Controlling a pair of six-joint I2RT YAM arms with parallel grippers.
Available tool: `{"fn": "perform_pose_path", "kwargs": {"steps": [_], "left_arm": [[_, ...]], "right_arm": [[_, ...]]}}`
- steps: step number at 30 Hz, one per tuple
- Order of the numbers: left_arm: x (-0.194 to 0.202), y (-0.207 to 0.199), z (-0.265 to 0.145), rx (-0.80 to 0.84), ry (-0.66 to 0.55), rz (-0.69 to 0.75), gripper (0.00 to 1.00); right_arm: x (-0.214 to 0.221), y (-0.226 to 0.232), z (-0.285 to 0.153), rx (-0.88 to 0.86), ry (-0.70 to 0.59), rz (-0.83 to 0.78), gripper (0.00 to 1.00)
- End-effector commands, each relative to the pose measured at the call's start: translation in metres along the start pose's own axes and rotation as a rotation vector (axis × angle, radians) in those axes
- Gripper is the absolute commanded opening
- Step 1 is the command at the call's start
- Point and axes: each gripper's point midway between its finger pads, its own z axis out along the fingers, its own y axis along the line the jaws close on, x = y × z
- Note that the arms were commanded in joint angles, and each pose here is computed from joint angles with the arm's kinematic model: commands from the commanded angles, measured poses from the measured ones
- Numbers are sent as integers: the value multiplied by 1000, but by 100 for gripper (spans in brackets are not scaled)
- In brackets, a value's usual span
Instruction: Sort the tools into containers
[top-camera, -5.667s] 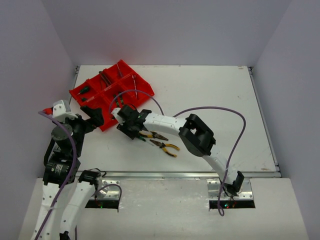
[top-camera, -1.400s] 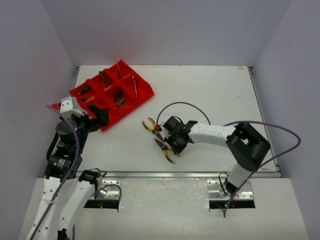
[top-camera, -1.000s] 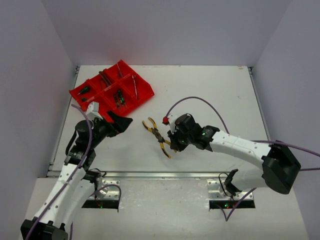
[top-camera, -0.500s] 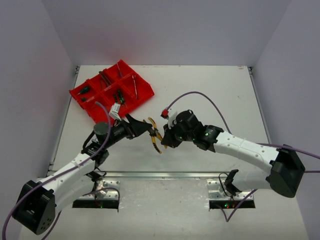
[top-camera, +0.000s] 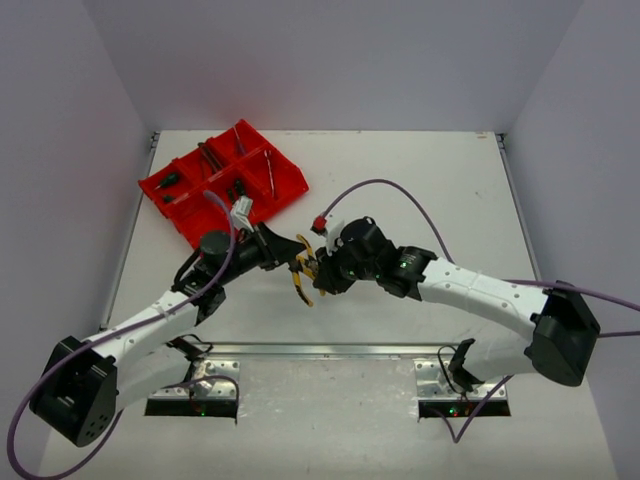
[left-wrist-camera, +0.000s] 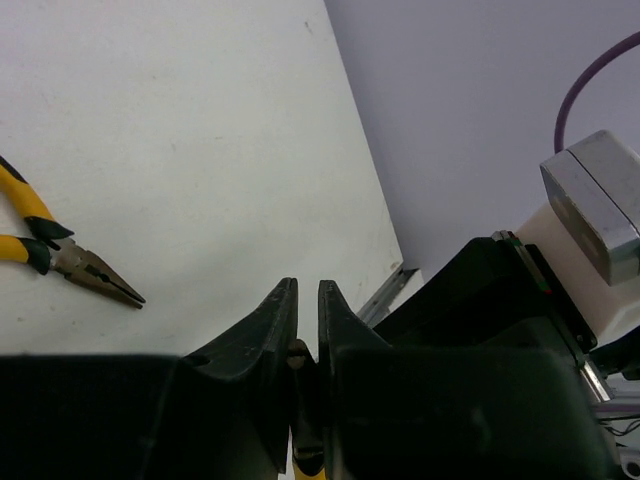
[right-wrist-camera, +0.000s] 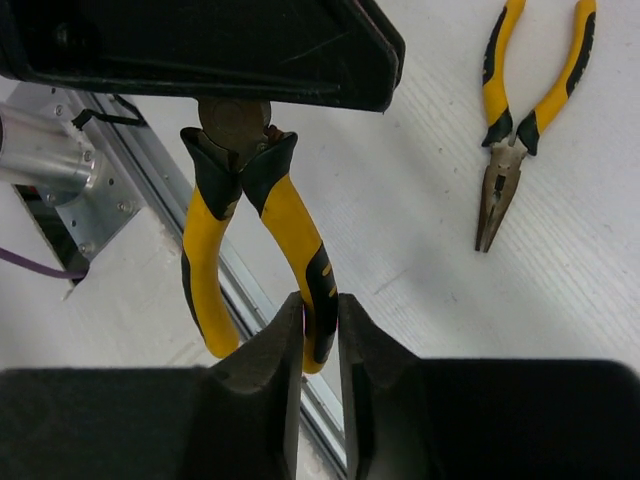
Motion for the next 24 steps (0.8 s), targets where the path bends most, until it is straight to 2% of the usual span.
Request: {"fn": "perform_pose_path", "kwargs": {"steps": [1, 3, 4, 5, 6, 9, 11, 15, 16, 17, 18, 20, 24], "left_arm": [[-28, -4, 6, -110, -62, 98, 0], [-42, 4, 6, -191, -100, 119, 0], [-53, 3, 8, -218, -128, 149, 0], [-55, 11, 8, -268, -124, 154, 0], [-63, 26, 4, -366, -151, 175, 0], [-115, 41, -9, -560, -263, 224, 0], [-160, 59, -32, -728, -383, 254, 0], [-238, 83, -82, -997, -556, 260, 0], [-269, 84, -94, -1076, -624, 280, 0], [-272, 88, -101, -1125, -633, 298, 0], [-287, 110, -98, -1211, -609, 301, 0], [-314, 111, -103, -1249, -634, 346, 0], [-332, 132, -84, -1173, -538, 505, 0]], "right_arm": [[-57, -1, -5, 71, -165, 24, 46], [-57, -5, -7, 86, -174, 21, 50], [-59, -9, -9, 99, -181, 23, 60], [-58, -16, -10, 135, -188, 28, 84], [-56, -27, -12, 175, -183, 45, 99], [-42, -58, -24, 295, -149, 112, 99], [-37, -70, -39, 336, -166, 128, 99], [-23, -78, -60, 349, -194, 132, 99], [-21, -77, -65, 344, -208, 127, 99], [-24, -75, -70, 337, -222, 126, 99], [-18, -74, -74, 328, -228, 135, 99], [-16, -69, -77, 305, -236, 137, 99], [-7, -60, -73, 244, -207, 129, 99]]}}
